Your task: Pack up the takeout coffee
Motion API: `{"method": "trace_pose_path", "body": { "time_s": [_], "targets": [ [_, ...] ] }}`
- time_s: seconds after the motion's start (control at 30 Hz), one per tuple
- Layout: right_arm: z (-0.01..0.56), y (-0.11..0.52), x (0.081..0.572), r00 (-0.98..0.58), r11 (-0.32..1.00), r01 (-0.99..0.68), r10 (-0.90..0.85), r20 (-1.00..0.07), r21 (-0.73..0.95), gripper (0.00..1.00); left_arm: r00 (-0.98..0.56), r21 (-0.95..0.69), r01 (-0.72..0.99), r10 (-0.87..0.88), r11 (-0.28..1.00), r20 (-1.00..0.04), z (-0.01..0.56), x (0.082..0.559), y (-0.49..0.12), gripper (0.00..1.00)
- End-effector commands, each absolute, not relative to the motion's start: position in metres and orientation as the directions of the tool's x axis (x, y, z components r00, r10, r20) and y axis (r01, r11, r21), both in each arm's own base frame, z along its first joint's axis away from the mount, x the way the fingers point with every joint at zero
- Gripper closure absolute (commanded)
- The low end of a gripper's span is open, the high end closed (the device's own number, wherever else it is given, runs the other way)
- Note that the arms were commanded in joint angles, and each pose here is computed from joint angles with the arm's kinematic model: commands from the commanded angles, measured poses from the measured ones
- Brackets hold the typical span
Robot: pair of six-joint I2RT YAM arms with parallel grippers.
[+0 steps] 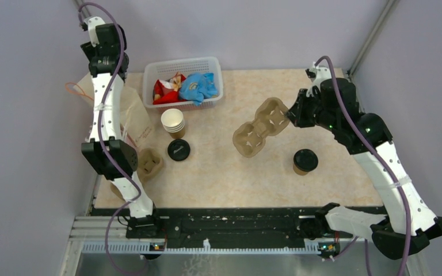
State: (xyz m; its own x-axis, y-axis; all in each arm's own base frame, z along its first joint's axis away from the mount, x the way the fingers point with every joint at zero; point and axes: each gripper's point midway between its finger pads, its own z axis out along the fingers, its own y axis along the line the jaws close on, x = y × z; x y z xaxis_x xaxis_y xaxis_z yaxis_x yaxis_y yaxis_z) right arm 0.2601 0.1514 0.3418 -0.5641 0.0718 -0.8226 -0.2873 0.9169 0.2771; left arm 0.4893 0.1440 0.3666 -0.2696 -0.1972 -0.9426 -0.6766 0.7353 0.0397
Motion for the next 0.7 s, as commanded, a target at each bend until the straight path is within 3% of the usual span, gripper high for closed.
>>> {"method": "trace_pose_path", "body": {
  "time_s": [0.0, 0.17, 0.37, 0.67],
  "targets": [
    [0.368, 0.147, 0.268, -0.497, 0.916, -0.294, 0.096, -0.862, 0.272, 1.0, -0.264, 0.06, -0.68, -0.167, 0.731, -0.95, 0.367, 0.501, 0.154, 0.39],
    [0.375, 0.147, 0.272, -0.49, 0.919, -0.312, 0.063, -0.87, 0.242, 1.0, -0.225, -0.003, -0.679, -0.212, 0.734, -0.951, 0.366, 0.507, 0.151, 0.71],
    [0.376, 0.148, 0.277, -0.488, 0.92, -0.319, 0.047, -0.871, 0.228, 1.0, -0.19, -0.052, -0.666, -0.236, 0.745, -0.953, 0.373, 0.51, 0.146, 1.0],
    [0.368, 0.145, 0.282, -0.506, 0.925, -0.311, 0.034, -0.862, 0.219, 1.0, -0.018, -0.043, -0.584, -0.066, 0.811, -0.998, 0.454, 0.515, 0.142, 1.0]
  ]
}}
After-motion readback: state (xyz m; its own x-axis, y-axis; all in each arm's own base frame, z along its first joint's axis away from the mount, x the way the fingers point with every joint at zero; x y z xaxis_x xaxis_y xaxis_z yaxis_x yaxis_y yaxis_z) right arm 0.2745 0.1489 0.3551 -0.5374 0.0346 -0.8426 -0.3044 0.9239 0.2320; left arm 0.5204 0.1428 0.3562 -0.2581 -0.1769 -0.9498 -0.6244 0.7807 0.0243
